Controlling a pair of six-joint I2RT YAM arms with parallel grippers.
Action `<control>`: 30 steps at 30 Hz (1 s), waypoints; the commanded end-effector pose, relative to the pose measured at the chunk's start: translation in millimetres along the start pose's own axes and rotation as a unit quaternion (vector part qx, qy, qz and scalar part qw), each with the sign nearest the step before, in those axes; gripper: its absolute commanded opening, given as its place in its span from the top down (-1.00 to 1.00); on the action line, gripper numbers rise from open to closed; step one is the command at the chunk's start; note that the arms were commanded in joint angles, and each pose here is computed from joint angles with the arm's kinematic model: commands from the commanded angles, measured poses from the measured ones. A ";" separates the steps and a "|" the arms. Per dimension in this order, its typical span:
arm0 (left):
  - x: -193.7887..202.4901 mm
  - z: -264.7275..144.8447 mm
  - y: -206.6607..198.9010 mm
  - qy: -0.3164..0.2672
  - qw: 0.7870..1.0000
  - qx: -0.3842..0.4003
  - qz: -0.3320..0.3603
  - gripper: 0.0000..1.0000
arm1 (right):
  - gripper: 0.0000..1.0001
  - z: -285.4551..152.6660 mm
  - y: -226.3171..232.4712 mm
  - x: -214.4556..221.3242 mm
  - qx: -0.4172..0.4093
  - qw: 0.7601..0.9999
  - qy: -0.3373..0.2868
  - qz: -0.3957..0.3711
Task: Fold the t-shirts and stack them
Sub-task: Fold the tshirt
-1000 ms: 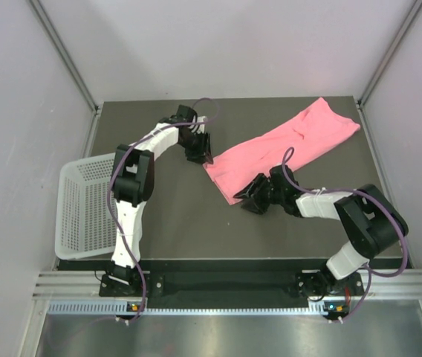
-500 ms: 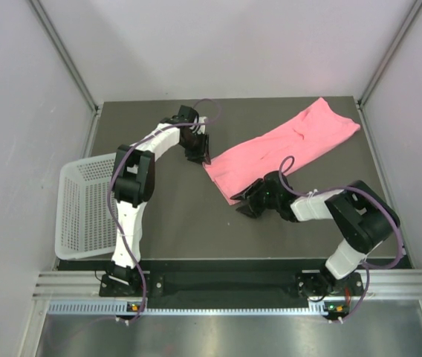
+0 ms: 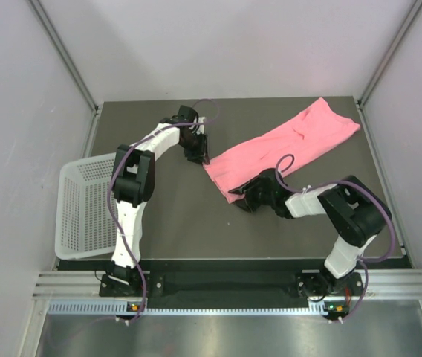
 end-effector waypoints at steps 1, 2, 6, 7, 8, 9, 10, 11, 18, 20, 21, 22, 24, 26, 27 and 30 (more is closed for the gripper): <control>13.1 8.6 7.0 0.037 0.999 -0.008 -0.018 0.35 | 0.07 8.4 -22.3 -5.0 0.051 0.998 -0.037 -0.009; 13.8 8.7 7.0 0.038 0.999 -0.007 -0.019 0.35 | 0.09 6.5 -22.2 -4.0 0.052 0.998 -0.039 -0.008; 16.3 9.0 6.7 0.042 0.999 -0.005 -0.023 0.38 | 0.26 2.8 -25.0 -5.2 0.062 0.997 -0.047 -0.013; 16.2 8.8 6.8 0.041 0.999 -0.006 -0.024 0.40 | 0.32 3.1 -26.1 -5.2 0.066 0.997 -0.046 -0.015; 17.2 8.6 7.0 0.041 0.999 -0.008 -0.025 0.42 | 0.41 3.4 -27.1 -4.8 0.068 0.997 -0.043 -0.021; 18.3 8.3 6.6 0.043 0.999 -0.010 -0.026 0.49 | 0.61 4.9 -27.9 -4.4 0.073 0.996 -0.039 -0.026; 17.9 7.5 6.5 0.041 0.999 -0.012 -0.027 0.53 | 0.70 5.2 -28.2 -3.1 0.075 0.996 -0.031 -0.030; 19.7 8.1 7.0 0.043 0.999 -0.013 -0.029 0.60 | 0.79 4.9 -29.4 -2.9 0.077 0.996 -0.029 -0.038; 33.2 -0.9 -3.3 0.055 0.998 -0.025 -0.030 1.00 | 1.00 -16.1 -29.9 -7.9 0.099 0.985 -0.008 -0.144; 43.8 -2.8 -12.6 0.054 0.998 -0.032 -0.023 1.00 | 1.00 -27.2 -32.9 -7.6 0.113 0.974 0.010 -0.197; 48.2 -3.7 -16.9 0.054 0.998 -0.034 -0.027 1.00 | 1.00 -31.6 -34.7 -6.8 0.115 0.970 0.012 -0.212; 62.1 0.1 -23.2 0.069 0.997 -0.035 -0.026 1.00 | 1.00 -37.1 -40.0 -6.1 0.123 0.964 0.019 -0.235; 68.4 -7.5 -36.7 0.059 0.997 -0.034 -0.024 1.00 | 1.00 -54.1 -52.2 -5.4 0.145 0.957 0.023 -0.250; 87.6 -14.1 -55.9 0.065 0.997 -0.032 -0.011 1.00 | 1.00 -71.1 -63.9 -4.5 0.163 0.948 0.032 -0.270; 93.0 -16.5 -62.1 0.060 0.997 -0.040 -0.013 1.00 | 1.00 -76.6 -67.3 -3.3 0.164 0.946 0.037 -0.276; 123.6 -29.1 -89.2 0.060 0.998 -0.037 -0.001 1.00 | 1.00 -99.2 -81.8 2.3 0.167 0.941 0.054 -0.290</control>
Point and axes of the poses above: each gripper's point midway between its finger pads, its own z axis out along the fingers, its own y axis along the line the jaws close on, x = y × z, the point moved 8 cm from there along -z, back along the fingers, and after that the axes turned 6 degrees about z, right-handed, at the moved point
